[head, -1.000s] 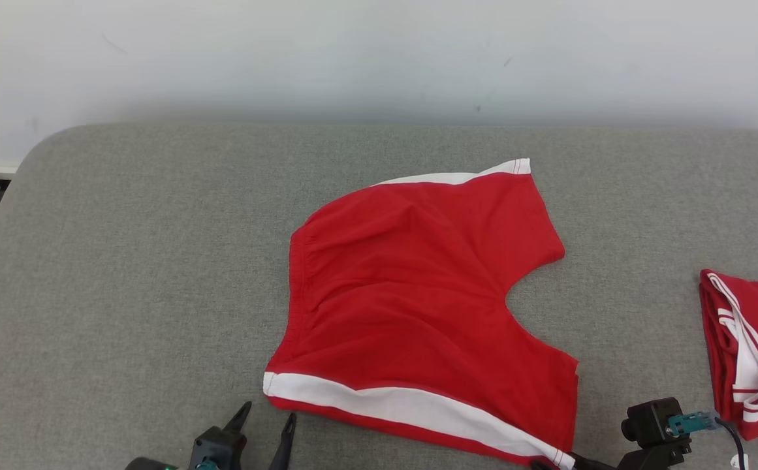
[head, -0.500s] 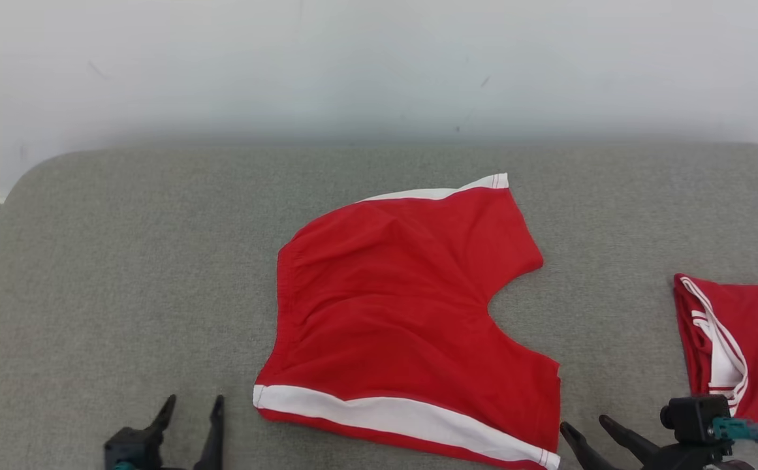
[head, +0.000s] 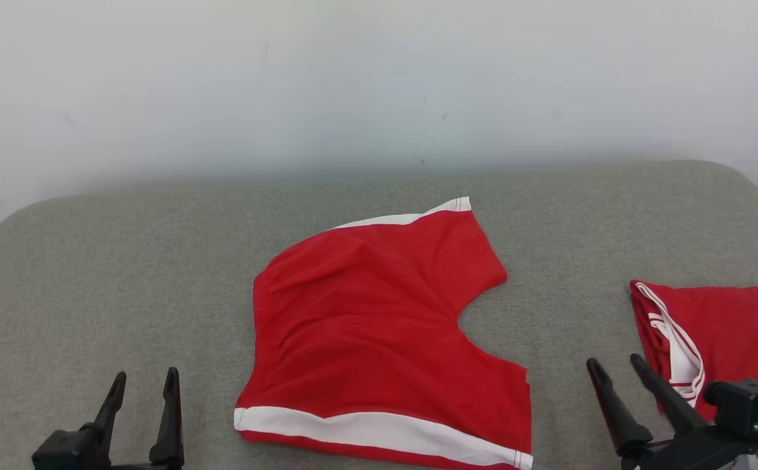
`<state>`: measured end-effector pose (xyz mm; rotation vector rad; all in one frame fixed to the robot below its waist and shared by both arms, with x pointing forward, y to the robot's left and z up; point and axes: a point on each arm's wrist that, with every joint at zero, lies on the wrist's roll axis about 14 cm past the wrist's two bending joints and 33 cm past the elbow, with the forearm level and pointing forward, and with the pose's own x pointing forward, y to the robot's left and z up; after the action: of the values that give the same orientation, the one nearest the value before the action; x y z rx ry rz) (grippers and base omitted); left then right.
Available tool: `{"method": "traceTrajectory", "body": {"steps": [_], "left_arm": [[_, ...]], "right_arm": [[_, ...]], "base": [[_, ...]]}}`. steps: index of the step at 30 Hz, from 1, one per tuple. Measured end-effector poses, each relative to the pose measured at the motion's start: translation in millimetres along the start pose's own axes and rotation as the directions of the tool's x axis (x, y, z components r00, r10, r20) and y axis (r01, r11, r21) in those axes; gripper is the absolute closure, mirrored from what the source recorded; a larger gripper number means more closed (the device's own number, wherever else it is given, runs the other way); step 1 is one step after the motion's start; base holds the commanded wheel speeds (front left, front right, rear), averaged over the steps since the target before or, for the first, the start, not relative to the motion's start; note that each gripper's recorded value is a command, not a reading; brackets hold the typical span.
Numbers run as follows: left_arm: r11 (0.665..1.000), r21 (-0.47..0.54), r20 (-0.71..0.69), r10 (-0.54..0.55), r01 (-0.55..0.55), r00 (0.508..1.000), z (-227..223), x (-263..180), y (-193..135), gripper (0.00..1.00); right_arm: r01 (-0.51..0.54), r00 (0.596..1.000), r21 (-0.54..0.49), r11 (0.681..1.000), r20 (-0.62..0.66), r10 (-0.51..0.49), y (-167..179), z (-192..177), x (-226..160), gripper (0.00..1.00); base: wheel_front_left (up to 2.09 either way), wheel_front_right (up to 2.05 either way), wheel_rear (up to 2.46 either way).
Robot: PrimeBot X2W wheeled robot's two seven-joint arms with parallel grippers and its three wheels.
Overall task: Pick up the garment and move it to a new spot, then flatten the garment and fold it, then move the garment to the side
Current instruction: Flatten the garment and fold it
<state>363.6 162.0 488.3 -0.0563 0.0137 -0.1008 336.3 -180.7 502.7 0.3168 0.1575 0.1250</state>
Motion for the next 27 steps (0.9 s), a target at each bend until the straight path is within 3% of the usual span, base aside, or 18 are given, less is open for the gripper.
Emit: {"method": "traceTrajectory", "body": {"steps": [10,16,27], "left_arm": [[1.0,-0.012,0.06,-0.024,0.025,0.998,16.8,-7.3,-11.8,0.0],[0.999,-0.019,0.026,-0.029,0.029,0.999,6.4,-14.9,-14.3,0.0],[0.999,-0.023,0.037,-0.047,0.047,0.998,12.9,-11.5,-21.1,0.0]], "right_arm": [[0.083,0.976,-0.038,0.996,0.207,-0.073,-19.9,38.1,-12.6,0.0],[0.134,0.959,-0.068,0.989,0.26,-0.112,-29.8,42.4,-16.8,0.0],[0.136,0.953,-0.067,0.988,0.282,-0.112,-27.7,38.2,-15.9,0.0]], "base": [[0.0,0.0,0.0],[0.0,0.0,0.0],[0.0,0.0,0.0]]}}
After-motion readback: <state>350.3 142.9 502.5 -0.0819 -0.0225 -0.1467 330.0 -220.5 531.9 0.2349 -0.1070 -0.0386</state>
